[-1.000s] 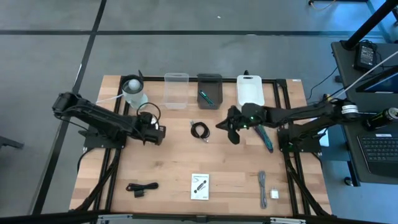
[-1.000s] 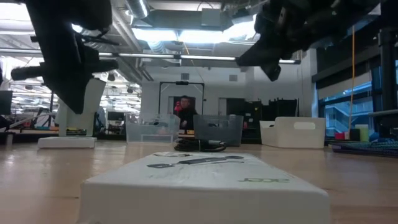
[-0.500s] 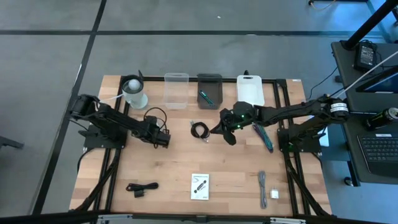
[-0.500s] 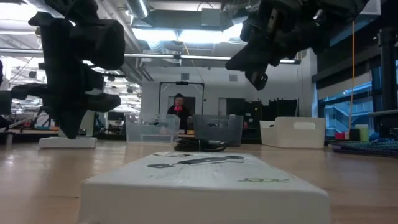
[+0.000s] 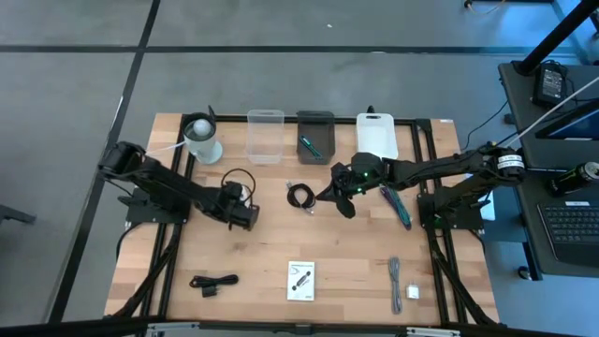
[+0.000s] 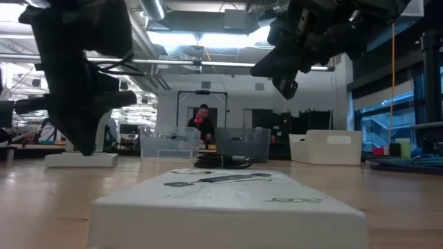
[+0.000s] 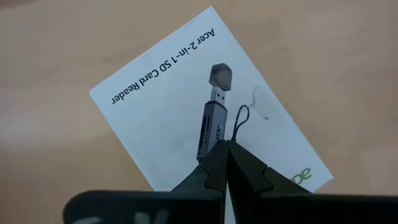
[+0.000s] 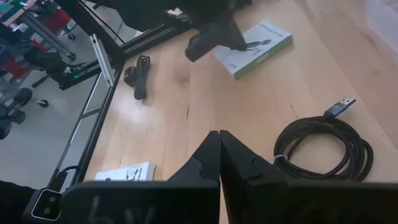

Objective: Pick and place items into bin
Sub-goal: Put the top card reader box into the transparent bin

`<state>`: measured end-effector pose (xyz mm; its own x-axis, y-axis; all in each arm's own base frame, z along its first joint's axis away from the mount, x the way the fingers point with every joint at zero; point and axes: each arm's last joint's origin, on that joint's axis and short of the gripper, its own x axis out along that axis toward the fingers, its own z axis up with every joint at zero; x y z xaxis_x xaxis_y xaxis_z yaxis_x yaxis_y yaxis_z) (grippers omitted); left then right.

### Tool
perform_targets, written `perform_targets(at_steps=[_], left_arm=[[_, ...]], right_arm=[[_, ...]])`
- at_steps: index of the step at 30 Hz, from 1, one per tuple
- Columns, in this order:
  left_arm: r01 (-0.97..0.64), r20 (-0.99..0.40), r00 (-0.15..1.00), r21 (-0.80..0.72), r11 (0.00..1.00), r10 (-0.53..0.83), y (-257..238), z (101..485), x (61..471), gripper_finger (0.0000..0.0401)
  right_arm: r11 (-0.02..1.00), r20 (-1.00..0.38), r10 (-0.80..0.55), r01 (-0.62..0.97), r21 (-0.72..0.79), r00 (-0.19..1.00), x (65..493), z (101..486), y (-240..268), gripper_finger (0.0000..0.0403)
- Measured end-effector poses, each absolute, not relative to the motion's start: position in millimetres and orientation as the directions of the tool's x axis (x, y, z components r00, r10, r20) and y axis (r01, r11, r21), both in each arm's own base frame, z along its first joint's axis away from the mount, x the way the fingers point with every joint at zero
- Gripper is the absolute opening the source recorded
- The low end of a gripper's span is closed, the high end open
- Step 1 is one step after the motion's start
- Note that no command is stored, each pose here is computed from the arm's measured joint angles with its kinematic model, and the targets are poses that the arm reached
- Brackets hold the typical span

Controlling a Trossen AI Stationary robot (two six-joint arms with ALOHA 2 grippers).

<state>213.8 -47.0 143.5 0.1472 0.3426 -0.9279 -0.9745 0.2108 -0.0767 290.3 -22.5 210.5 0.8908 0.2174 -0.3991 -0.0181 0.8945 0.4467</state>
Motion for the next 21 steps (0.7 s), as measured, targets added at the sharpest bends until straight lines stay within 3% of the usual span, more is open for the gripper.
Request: perform_targets(at_steps=[6, 12, 16, 21], left_arm=[[-0.958, -0.917, 0.236, -0.164, 0.234, 0.323, -54, 156, 211, 0.0002], [-0.934, -0.849, 0.348, -0.281, 0.219, 0.397, -54, 179, 201, 0.0002], [-0.919, -0.814, 0.391, -0.317, 0.234, 0.431, -51, 195, 189, 0.0002], [-0.907, -0.807, 0.406, -0.3, 0.295, 0.428, -48, 207, 176, 0.0002]], right_arm=[[0.892, -0.399, 0.212, -0.009, 0.453, 0.892, 290, 211, -23, 0.0], [0.905, -0.378, 0.11, 0.065, 0.421, 0.919, 297, 222, -26, 0.0], [0.921, -0.35, 0.109, 0.038, 0.389, 0.93, 319, 244, -29, 0.0], [0.93, -0.455, 0.129, 0.052, 0.365, 0.881, 362, 249, -30, 0.0]])
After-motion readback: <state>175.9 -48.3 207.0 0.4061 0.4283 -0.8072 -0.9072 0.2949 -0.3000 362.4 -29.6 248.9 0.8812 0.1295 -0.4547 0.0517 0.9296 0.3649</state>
